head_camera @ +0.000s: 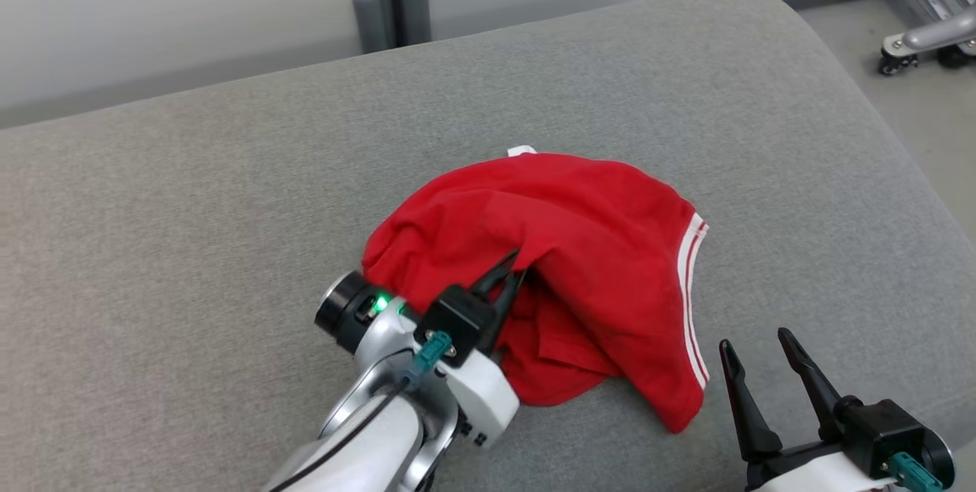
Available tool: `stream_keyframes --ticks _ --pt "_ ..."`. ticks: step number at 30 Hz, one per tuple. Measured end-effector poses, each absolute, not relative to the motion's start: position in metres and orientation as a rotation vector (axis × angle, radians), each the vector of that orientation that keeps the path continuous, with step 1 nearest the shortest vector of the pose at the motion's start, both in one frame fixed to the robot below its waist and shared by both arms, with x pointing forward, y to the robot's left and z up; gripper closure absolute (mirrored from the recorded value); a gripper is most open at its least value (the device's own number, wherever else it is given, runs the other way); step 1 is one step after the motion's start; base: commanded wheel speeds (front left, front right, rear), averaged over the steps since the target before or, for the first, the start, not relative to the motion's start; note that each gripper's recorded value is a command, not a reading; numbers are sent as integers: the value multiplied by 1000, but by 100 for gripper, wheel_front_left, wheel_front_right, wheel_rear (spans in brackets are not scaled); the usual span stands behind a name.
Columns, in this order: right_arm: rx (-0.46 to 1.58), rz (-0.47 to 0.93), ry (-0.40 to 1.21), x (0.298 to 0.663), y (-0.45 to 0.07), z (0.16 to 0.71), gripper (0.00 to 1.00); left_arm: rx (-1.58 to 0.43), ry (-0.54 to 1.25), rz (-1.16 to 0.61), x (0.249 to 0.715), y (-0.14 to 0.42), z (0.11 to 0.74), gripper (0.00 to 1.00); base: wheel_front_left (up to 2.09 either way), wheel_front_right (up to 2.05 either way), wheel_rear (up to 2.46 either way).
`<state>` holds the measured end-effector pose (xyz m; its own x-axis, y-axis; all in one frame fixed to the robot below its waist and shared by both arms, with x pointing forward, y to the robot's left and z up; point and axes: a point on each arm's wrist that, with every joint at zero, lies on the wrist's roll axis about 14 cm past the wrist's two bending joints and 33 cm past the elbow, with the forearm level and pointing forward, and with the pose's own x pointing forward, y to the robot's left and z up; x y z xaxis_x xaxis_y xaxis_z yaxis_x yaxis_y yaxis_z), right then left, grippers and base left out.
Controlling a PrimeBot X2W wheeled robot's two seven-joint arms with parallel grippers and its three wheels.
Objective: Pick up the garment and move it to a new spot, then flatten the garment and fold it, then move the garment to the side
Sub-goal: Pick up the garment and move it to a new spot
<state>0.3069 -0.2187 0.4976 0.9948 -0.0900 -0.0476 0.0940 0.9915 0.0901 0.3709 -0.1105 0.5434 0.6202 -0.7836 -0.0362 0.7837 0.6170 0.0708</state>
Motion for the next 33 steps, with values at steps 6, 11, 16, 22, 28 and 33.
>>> stream_keyframes --ticks 6,11,16,22,28,33 --pt "95 -65 40 311 -211 498 0 -188 -266 -818 377 -90 660 100 0 0 0" --pt "92 -35 43 314 -203 497 0 -224 -510 -649 382 -10 755 100 0 0 0" --pt "93 8 38 321 -192 498 0 -186 -594 -397 392 92 796 100 0 0 0" --pt "90 65 20 336 -176 504 0 -63 -484 -102 421 207 777 100 0 0 0" --pt "86 89 31 341 -170 501 0 65 -340 169 442 312 741 100 0 0 0" --pt "85 76 47 341 -174 496 0 85 -262 276 452 357 711 100 0 0 0"
